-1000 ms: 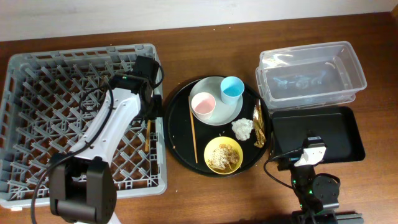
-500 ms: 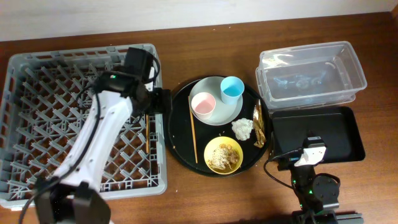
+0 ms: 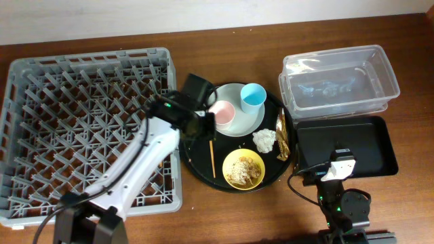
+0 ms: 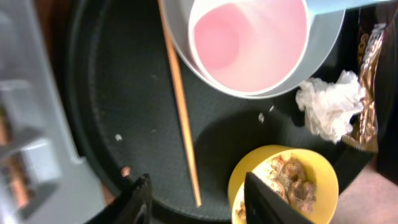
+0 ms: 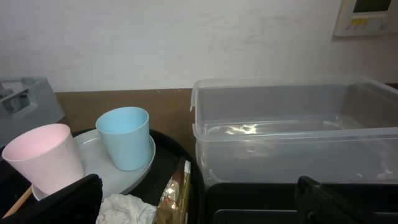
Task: Sort waste into correct bins and load items into the dishwasher rack
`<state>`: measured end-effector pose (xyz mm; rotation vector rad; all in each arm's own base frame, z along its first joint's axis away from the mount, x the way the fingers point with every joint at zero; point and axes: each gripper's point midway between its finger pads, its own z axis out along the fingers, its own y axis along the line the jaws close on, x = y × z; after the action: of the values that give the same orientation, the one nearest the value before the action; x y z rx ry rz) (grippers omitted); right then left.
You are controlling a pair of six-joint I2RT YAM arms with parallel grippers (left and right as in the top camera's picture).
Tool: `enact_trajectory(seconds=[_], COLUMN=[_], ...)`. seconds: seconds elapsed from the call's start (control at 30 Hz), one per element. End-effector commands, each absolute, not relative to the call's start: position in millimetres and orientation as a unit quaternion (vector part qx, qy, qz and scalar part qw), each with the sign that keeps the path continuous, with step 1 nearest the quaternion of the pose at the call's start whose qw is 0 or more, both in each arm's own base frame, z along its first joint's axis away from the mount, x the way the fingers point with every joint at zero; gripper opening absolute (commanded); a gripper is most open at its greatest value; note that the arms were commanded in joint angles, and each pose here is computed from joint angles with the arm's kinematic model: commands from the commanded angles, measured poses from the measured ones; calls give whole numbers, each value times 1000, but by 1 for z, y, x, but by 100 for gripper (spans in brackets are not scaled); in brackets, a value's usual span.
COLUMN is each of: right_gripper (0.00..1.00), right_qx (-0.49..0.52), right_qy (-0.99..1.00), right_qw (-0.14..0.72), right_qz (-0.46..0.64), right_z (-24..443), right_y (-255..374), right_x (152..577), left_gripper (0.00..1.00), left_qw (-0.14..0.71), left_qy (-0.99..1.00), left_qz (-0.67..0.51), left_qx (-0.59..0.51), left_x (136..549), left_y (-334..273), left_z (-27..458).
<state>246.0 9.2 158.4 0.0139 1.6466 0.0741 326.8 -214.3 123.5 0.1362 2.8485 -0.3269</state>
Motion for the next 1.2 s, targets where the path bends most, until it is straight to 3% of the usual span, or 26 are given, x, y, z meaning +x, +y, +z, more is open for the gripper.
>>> enact_trajectory(seconds=[0.0,0.47,0.57,0.73,0.97,1.17], right_gripper=[99,99,99,99,99,99], right_qx=[10,10,10,10,10,10], right_qy=[734,734,734,734,734,734], right_qw=[678,678,678,678,678,678], right_qz=[36,36,36,36,36,36], right_z=[156,156,156,156,156,156], right_y=[9,9,9,9,9,9], right_x=[246,246,246,246,246,246], left_gripper=[42,38,32,30,1,1], left_qw=[143,96,89,71,55,78], left_qy=[987,994,995,997,998,995], left_qz=[-76,-52,-47,-36,-36,-56], left_qx=[16,19,20,14,13,13], left_x=[323,326,325,324,320,330], left_y=[-211,-220,-220,-218,-219,-228], left_z=[98,18,8,-16,-28,4])
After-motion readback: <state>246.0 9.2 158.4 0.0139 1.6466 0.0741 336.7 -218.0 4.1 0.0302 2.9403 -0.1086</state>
